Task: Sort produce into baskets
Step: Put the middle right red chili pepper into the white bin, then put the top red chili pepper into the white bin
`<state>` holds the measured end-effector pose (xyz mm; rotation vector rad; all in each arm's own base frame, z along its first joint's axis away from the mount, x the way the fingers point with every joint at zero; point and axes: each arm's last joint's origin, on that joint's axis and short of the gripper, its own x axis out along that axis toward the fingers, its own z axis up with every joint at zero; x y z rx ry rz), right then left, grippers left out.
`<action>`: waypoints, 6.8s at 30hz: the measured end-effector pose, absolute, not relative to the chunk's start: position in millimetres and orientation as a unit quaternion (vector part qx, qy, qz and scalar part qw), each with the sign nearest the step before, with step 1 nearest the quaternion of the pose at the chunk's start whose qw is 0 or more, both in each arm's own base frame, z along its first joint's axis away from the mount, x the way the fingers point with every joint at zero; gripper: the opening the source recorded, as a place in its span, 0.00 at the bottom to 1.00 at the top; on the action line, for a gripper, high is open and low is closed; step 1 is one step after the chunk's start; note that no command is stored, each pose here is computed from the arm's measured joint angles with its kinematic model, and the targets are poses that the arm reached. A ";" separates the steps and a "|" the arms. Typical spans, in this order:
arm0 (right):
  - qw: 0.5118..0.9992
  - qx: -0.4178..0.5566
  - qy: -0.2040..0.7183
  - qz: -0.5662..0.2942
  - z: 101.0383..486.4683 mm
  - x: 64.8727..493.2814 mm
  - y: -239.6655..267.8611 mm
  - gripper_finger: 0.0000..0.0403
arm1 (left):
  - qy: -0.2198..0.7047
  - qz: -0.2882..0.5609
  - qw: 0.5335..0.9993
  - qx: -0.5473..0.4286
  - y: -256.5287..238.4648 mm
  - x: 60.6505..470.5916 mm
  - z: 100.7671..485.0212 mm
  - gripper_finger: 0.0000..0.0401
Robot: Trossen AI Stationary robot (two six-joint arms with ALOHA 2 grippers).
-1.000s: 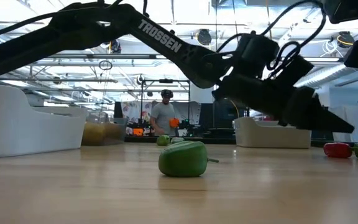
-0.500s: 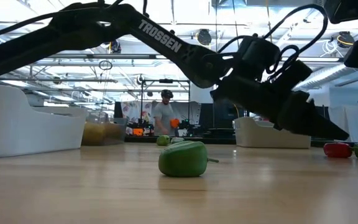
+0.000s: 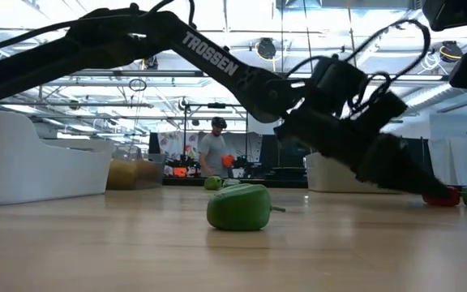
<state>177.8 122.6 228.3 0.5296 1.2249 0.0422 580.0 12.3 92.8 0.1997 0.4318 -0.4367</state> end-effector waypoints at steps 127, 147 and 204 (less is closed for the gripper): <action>0.892 0.094 0.440 0.051 238.2 205.6 105.2 0.00 | 0.498 0.139 0.856 -0.011 -67.4 244.7 273.2 0.61; 0.889 0.106 0.443 0.043 237.8 205.4 105.2 0.00 | 0.468 0.018 0.877 0.107 89.7 351.8 202.0 0.61; 0.887 0.090 0.449 0.047 236.6 204.1 104.7 0.00 | 0.588 -0.002 0.803 0.103 159.7 398.4 147.1 0.32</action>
